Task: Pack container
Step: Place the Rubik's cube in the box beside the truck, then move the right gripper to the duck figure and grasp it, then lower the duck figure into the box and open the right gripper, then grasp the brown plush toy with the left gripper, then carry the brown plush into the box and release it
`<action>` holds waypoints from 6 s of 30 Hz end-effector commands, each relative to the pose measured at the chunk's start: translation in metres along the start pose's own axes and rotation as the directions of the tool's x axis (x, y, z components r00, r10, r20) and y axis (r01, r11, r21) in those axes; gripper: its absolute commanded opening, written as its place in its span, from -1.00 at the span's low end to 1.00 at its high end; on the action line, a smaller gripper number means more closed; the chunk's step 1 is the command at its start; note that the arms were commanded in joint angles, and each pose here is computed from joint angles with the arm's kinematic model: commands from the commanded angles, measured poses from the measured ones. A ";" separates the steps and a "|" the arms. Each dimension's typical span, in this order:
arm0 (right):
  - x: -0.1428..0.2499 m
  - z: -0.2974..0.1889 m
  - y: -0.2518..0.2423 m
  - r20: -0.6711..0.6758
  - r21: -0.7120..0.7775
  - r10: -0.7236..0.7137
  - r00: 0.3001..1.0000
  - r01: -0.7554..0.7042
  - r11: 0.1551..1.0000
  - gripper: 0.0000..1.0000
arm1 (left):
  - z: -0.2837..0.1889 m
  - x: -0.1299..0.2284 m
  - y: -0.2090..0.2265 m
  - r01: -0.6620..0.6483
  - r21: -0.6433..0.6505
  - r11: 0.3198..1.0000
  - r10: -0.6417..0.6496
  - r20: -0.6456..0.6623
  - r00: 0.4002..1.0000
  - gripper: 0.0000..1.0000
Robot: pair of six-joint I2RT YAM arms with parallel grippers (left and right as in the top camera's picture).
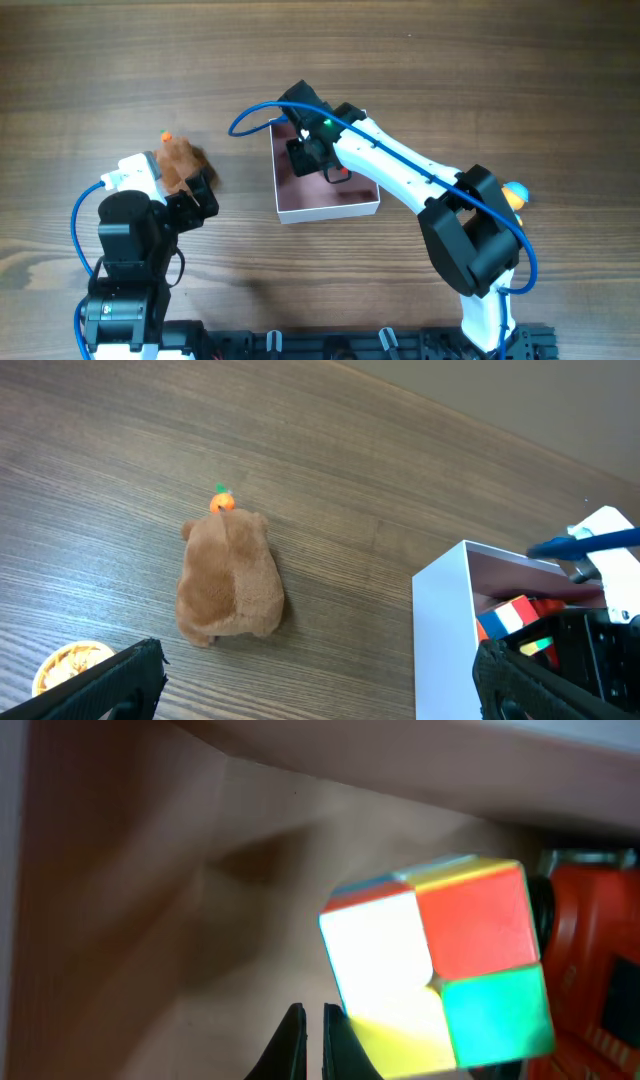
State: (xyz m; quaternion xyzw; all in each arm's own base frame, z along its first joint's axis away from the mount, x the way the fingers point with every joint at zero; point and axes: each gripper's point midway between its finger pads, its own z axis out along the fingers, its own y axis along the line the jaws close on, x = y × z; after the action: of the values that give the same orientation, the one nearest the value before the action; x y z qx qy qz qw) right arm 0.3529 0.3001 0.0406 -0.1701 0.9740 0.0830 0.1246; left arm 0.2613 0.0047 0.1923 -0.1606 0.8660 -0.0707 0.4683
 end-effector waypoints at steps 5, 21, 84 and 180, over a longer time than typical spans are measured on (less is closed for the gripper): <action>-0.009 0.007 -0.014 0.045 0.086 0.012 0.999 -0.016 0.996 -0.89 | -0.006 -0.011 -0.001 0.017 -0.001 1.000 -0.017 0.032 0.999 1.00; -0.059 -0.144 -0.043 0.298 0.137 0.015 0.954 -0.058 0.989 -0.35 | -0.006 -0.011 -0.001 0.017 -0.001 1.000 -0.017 0.031 0.999 1.00; -0.015 -0.268 -0.078 0.471 -0.110 0.262 0.842 -0.238 0.965 -0.91 | -0.005 -0.005 0.003 0.016 -0.021 1.000 -0.016 0.011 1.000 0.99; 0.085 -0.171 -0.334 0.046 0.116 0.683 0.729 -0.683 0.722 0.99 | 0.035 0.044 -0.224 -0.694 0.548 0.467 0.876 -0.178 0.449 -0.92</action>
State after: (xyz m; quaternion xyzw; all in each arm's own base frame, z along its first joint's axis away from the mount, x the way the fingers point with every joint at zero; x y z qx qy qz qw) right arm 0.3550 -0.0741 0.1426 0.2139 0.9704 0.0541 0.0978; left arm 0.3325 -0.1819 0.2210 0.2697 0.9179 -0.0555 0.2856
